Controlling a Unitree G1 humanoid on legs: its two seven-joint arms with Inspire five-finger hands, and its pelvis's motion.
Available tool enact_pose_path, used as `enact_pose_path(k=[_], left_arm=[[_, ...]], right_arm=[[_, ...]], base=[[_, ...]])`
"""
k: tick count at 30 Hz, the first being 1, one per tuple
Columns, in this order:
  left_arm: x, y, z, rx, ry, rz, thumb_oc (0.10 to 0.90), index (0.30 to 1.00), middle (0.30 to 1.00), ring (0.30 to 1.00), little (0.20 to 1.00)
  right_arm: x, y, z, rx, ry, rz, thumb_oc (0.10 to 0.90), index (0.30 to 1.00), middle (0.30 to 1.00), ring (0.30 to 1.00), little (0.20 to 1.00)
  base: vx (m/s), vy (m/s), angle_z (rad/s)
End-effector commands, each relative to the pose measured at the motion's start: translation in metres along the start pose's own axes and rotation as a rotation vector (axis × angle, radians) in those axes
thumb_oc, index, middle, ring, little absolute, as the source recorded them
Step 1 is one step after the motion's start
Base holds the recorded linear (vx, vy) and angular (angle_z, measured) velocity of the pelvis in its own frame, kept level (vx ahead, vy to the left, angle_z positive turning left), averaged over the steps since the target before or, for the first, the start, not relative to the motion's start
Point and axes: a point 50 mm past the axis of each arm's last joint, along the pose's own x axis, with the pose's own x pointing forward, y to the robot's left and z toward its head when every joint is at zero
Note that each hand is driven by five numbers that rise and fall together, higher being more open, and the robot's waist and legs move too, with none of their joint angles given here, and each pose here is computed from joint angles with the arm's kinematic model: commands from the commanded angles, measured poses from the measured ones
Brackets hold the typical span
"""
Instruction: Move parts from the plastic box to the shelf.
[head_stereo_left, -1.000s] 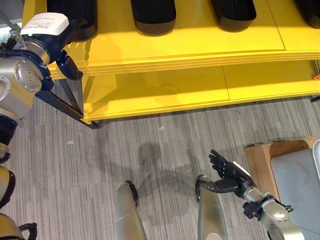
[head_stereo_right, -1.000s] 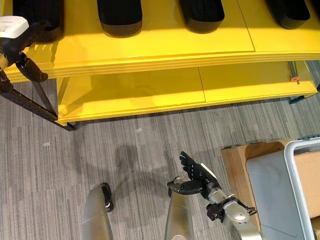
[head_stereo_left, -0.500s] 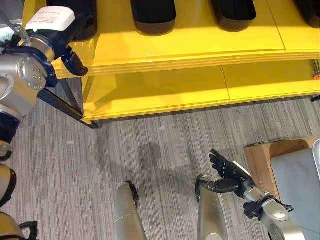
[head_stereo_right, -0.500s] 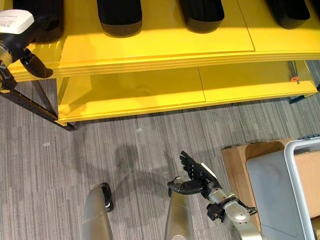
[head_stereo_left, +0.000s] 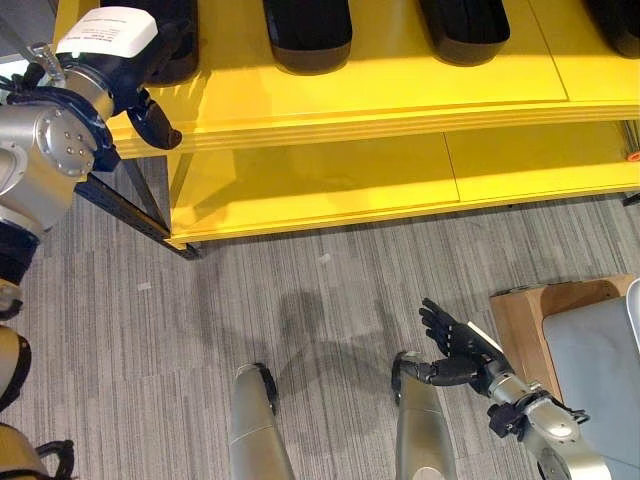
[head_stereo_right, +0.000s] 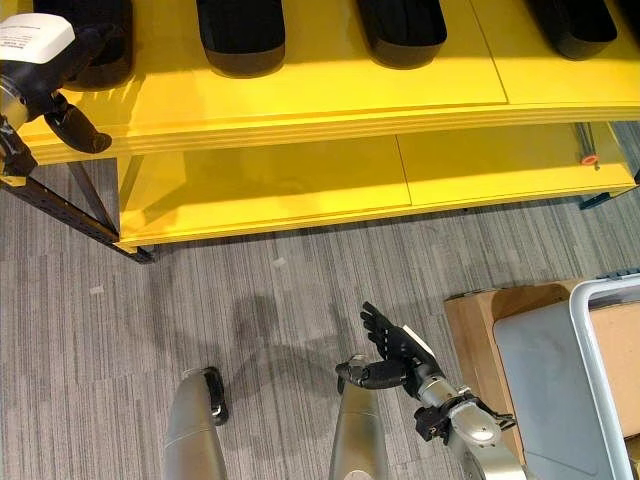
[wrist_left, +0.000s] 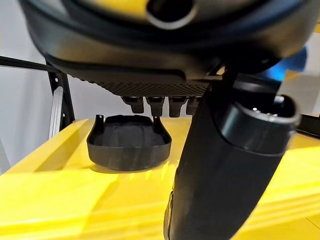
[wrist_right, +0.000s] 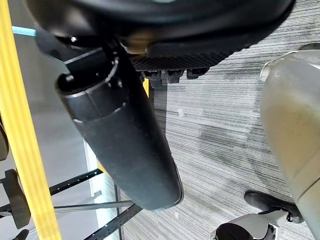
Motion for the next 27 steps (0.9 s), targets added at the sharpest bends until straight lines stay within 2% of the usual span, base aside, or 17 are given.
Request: enact_pose_path(k=[1,4,8,13,19,20,21,23,27], left_arm=[[-0.012,0.078,0.001,-0.003,-0.035,0.239,0.900,1.000,1.000,1.000,1.000],[-0.013,0.079,0.003,-0.004,-0.061,0.214,0.900,1.000,1.000,1.000,1.000],[-0.017,0.070,0.027,-0.213,-0.279,0.103,0.900,1.000,1.000,1.000,1.000],[-0.030,0.042,0.035,-0.429,-0.423,-0.089,0.900,1.000,1.000,1.000,1.000],[-0.075,-0.021,0.032,-0.761,-0.546,-0.331,0.900,1.000,1.000,1.000,1.000],[-0.077,-0.022,0.031,-0.764,-0.542,-0.329,0.900,1.000,1.000,1.000,1.000],[-0.090,-0.046,0.033,-0.905,-0.563,-0.374,0.900,1.000,1.000,1.000,1.000],[-0.109,-0.073,0.032,-1.059,-0.548,-0.427,0.900,1.000,1.000,1.000,1.000],[-0.151,-0.134,0.030,-1.440,-0.439,-0.415,0.900,1.000,1.000,1.000,1.000]], right_arm=[[-0.013,-0.012,0.024,-0.078,-0.122,-0.005,0.900,1.000,1.000,1.000,1.000],[-0.014,-0.011,0.027,-0.086,-0.136,0.004,0.900,1.000,1.000,1.000,1.000],[-0.018,-0.007,0.033,-0.106,-0.171,0.044,0.900,1.000,1.000,1.000,1.000],[-0.018,0.000,0.038,-0.115,-0.215,0.072,0.900,1.000,1.000,1.000,1.000],[-0.022,0.005,0.054,-0.137,-0.323,0.070,0.900,1.000,1.000,1.000,1.000],[-0.022,0.005,0.054,-0.141,-0.322,0.073,0.900,1.000,1.000,1.000,1.000],[-0.025,0.003,0.059,-0.151,-0.357,0.047,0.900,1.000,1.000,1.000,1.000],[-0.027,0.003,0.064,-0.160,-0.387,0.028,0.900,1.000,1.000,1.000,1.000],[-0.031,0.002,0.073,-0.154,-0.449,-0.014,0.900,1.000,1.000,1.000,1.000]], base=[[0.00,0.000,0.00],[-0.04,-0.014,0.05],[-0.04,-0.022,0.14],[-0.02,-0.008,0.05],[-0.02,-0.011,0.00],[0.03,-0.033,-0.06],[0.03,-0.041,-0.03],[0.04,-0.055,-0.13],[0.05,-0.073,-0.11]])
